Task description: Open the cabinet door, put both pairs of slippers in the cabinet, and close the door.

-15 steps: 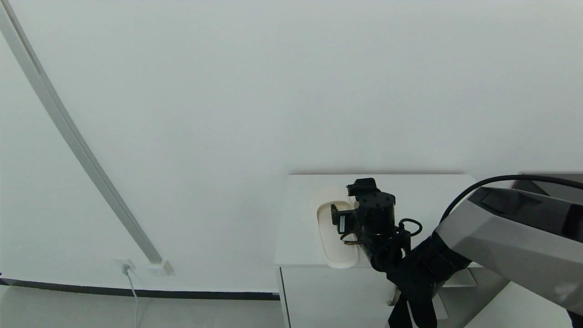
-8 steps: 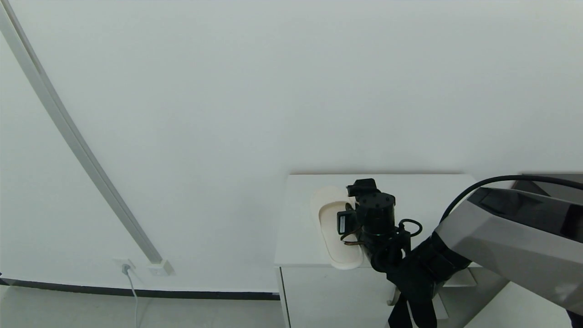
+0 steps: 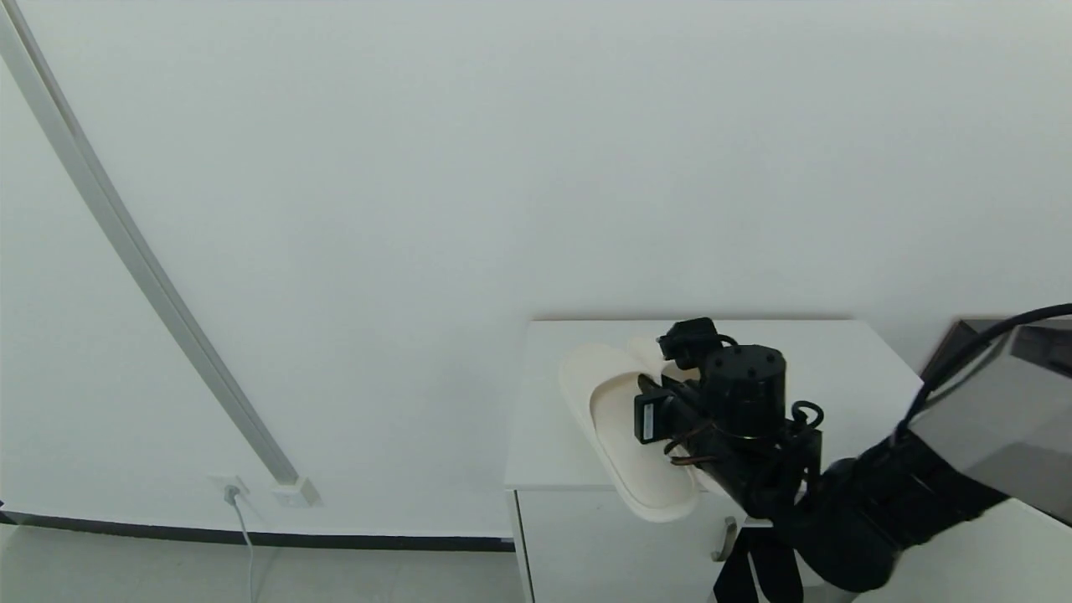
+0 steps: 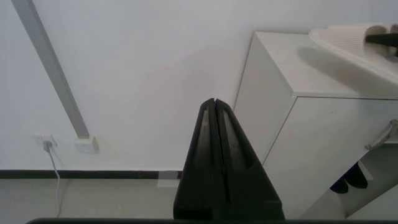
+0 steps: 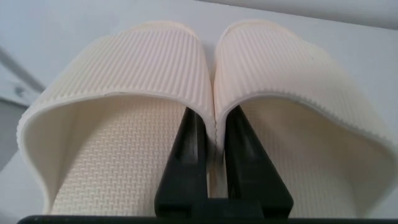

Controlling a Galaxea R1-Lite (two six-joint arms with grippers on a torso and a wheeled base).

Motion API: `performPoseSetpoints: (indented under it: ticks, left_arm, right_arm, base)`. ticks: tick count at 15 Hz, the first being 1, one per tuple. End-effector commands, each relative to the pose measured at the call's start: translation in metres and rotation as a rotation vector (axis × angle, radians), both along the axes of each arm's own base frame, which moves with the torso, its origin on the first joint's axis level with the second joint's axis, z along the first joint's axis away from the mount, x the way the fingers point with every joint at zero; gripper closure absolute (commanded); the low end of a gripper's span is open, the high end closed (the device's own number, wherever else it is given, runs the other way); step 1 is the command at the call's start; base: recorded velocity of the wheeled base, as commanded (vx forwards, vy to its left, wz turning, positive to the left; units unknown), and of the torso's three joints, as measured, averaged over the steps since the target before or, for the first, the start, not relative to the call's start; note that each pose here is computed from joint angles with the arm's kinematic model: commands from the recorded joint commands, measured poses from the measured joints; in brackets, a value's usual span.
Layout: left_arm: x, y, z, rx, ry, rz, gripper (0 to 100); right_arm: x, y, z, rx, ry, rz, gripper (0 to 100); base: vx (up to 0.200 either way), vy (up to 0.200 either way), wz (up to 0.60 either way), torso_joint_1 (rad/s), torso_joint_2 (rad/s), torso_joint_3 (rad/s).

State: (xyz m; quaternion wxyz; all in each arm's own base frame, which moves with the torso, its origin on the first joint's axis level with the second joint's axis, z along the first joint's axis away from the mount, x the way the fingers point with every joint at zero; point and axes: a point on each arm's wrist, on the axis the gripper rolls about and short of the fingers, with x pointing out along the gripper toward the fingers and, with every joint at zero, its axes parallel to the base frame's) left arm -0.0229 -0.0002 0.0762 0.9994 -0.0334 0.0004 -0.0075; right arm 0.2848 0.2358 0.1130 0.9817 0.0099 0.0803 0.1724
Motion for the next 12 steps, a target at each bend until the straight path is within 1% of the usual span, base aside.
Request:
performPoseSetpoints:
  ticks: [1,3,5,9,12]
  left_arm:
    - [0.000,0.000,0.000,-0.001,0.000,0.000,100]
    - [0.000,0.000,0.000,-0.001,0.000,0.000,100]
    - [0.000,0.000,0.000,-0.001,0.000,0.000,100]
    - [0.000,0.000,0.000,-0.001,0.000,0.000,100]
    - [0.000,0.000,0.000,-0.001,0.000,0.000,100]
  right_arm:
    - [-0.040,-0.029,0.034,0.033,-0.032,0.095,100]
    - [-0.068,-0.044,0.044,0.045,-0.032,0.185,100]
    - [-0.083,-0.053,0.044,0.018,-0.034,0.233,100]
    - [-0.088,-0.045,0.037,-0.001,-0.013,0.268,100]
    - [-0.088,-0.044,0.033,-0.010,-0.002,0.268,100]
  base:
    - [0.000,0.000,0.00,0.000,0.00,0.000]
    - [0.000,0.000,0.00,0.000,0.00,0.000]
    - [0.000,0.000,0.00,0.000,0.00,0.000]
    - [0.000,0.000,0.00,0.000,0.00,0.000]
    - [0.000,0.000,0.00,0.000,0.00,0.000]
